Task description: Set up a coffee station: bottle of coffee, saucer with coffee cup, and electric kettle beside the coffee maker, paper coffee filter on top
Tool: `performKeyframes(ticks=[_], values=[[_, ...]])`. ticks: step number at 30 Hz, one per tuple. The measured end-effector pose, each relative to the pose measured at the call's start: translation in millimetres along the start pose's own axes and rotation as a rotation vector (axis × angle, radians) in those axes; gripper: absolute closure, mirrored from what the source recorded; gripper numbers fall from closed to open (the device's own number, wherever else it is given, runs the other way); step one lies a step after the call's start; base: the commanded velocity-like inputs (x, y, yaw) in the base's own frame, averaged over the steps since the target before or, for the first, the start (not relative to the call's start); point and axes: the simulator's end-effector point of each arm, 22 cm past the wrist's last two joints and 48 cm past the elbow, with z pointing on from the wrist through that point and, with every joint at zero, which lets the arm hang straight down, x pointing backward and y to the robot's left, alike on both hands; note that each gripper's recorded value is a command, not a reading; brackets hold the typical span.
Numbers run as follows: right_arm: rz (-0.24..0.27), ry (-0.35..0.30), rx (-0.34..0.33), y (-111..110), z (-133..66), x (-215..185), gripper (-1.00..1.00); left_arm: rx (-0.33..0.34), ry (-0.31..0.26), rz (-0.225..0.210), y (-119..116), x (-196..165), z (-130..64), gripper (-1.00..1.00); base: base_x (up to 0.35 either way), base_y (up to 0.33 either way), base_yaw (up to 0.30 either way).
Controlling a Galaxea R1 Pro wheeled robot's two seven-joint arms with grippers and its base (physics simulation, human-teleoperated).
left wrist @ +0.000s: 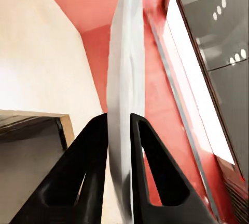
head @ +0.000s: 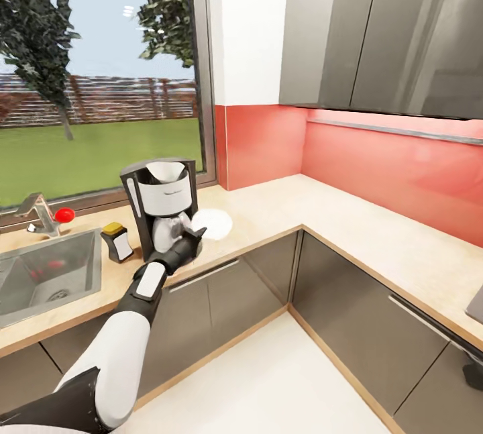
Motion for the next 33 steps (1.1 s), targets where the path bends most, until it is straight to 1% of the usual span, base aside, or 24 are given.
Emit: performKeyframes(ticks=[1,2,3,4,6,13,19,30,33], values=[[0.001,-0.001,0.000,0.0,0.0,-0.3,-1.00,-0.041,-0.024,0.006,8.6,0.4,2.6,1.00,0.000,0.000,0.000],[0.001,-0.003,0.000,0.0,0.0,-0.7,-1.00,-0.048,-0.024,0.009,9.9,1.6,3.1,1.00,0.000,0.000,0.000],[0.001,-0.009,0.000,0.0,0.0,-2.1,-1.00,-0.052,-0.021,0.013,10.3,3.2,3.8,1.00,0.000,0.000,0.000],[0.001,-0.034,0.000,0.0,-0.2,-7.8,-1.00,-0.055,-0.013,0.021,10.3,6.3,4.9,1.00,0.000,0.000,0.000],[0.001,-0.055,0.000,-0.1,-0.4,-12.2,-1.00,-0.057,-0.010,0.025,10.3,7.9,5.4,1.00,0.000,0.000,0.000],[0.000,-0.068,0.002,-1.3,-0.5,-14.9,-1.00,-0.062,-0.005,0.021,16.8,13.1,1.9,1.00,0.000,-0.030,0.000],[0.001,-0.069,0.004,-2.2,-0.6,-14.6,-1.00,-0.064,0.000,0.025,18.6,16.2,0.9,1.00,0.046,-0.239,0.000],[0.000,-0.068,0.007,-3.7,-0.6,-14.6,-1.00,-0.065,-0.004,0.028,18.9,15.3,0.8,1.00,0.169,-0.250,0.003],[-0.001,-0.068,0.007,-3.7,-0.7,-14.6,-1.00,-0.067,-0.005,0.027,20.3,15.4,0.1,1.00,0.200,-0.231,0.144]])
